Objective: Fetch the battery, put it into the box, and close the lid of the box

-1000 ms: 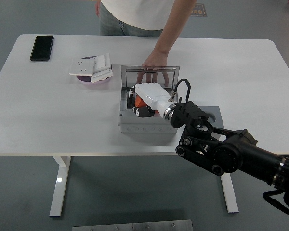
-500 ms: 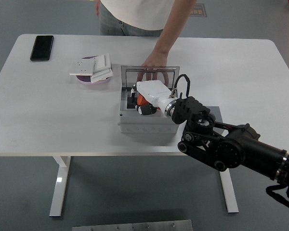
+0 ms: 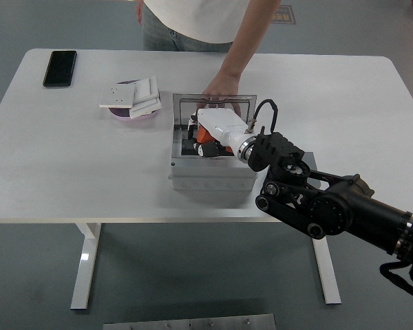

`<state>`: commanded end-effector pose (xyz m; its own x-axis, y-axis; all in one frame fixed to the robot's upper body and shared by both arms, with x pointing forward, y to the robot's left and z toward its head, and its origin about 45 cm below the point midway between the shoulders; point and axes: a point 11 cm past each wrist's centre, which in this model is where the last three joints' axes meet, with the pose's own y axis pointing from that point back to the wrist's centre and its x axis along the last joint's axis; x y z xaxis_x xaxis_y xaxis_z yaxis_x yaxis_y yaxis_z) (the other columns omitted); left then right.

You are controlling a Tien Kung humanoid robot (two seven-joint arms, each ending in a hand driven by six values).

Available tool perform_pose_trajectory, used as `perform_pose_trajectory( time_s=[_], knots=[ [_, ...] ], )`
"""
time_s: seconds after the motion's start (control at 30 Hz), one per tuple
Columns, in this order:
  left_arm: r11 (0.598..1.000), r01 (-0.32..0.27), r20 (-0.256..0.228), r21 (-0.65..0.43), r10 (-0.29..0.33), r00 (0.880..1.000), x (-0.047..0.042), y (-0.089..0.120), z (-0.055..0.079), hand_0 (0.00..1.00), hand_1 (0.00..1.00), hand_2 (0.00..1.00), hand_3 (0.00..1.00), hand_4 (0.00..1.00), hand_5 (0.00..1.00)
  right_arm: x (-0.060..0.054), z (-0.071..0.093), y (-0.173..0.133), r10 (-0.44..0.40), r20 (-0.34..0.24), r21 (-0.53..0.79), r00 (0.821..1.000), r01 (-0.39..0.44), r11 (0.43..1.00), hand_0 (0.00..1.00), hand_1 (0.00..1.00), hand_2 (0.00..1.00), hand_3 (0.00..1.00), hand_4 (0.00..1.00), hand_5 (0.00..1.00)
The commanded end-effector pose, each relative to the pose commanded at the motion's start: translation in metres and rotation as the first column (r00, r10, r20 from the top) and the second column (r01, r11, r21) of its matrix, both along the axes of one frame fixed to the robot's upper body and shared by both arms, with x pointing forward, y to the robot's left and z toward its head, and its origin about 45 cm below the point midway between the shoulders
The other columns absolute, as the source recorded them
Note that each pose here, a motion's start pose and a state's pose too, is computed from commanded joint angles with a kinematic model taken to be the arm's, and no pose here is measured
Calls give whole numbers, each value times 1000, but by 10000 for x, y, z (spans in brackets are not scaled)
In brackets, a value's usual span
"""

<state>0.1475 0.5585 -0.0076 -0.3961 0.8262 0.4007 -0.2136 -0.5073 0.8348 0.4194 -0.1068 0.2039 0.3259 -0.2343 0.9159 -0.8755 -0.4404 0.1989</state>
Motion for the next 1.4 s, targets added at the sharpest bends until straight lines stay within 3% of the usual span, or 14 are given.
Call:
perform_pose_trajectory(
  time_s=[0.03,0.07,0.23,0.27,0.43,0.47,0.63,0.67,1.23,1.27,1.4],
  knots=[
    [1000,0,1,1,0,1000,3,1,2,589,756,599,548,557,69,0,-3,-1,-1,-1,1,1000,1,1000,295,276,396,530,396,2],
    [1000,0,1,1,0,1000,6,2,4,589,754,596,546,551,69,0,-6,-2,-2,-2,2,1000,2,1000,371,398,534,631,551,2],
    [1000,1,2,2,-1,1000,19,1,8,589,754,596,546,551,69,-3,-20,-4,-2,-6,2,1000,2,1000,371,398,534,631,551,2],
    [1000,2,2,1,-2,1000,23,0,9,589,750,597,547,552,67,-4,-22,-4,-2,-6,2,1000,2,1000,367,466,586,645,546,2],
    [1000,4,3,1,-4,1000,38,-4,12,589,750,597,547,552,67,-6,-23,2,0,-5,4,1000,0,1000,367,466,586,645,546,2],
    [1000,4,3,1,-4,1000,39,-4,12,590,751,596,546,551,67,-6,-23,4,1,-6,4,1000,-1,1000,437,507,618,658,567,2],
    [1000,4,4,1,-4,1000,45,-3,16,590,751,596,546,551,67,-8,-14,15,3,-3,4,1000,-3,1000,437,507,618,658,567,2],
    [1000,4,4,1,-4,1000,48,-3,17,588,750,596,546,550,65,-8,-12,17,4,-2,4,1000,-4,1000,495,581,635,665,631,2],
    [1000,5,3,2,-5,1000,69,-3,26,589,745,594,547,540,57,4,4,10,4,-2,1,1000,-4,1000,543,590,632,667,684,2],
    [1000,4,2,2,-4,1000,68,-3,27,589,745,593,546,539,56,4,5,11,4,-2,2,1000,-4,1000,555,596,625,678,831,148],
    [1000,2,-2,3,-2,1000,63,-2,27,589,745,593,546,539,56,2,22,19,5,3,4,1000,-5,1000,555,596,625,678,831,148]
  ],
)
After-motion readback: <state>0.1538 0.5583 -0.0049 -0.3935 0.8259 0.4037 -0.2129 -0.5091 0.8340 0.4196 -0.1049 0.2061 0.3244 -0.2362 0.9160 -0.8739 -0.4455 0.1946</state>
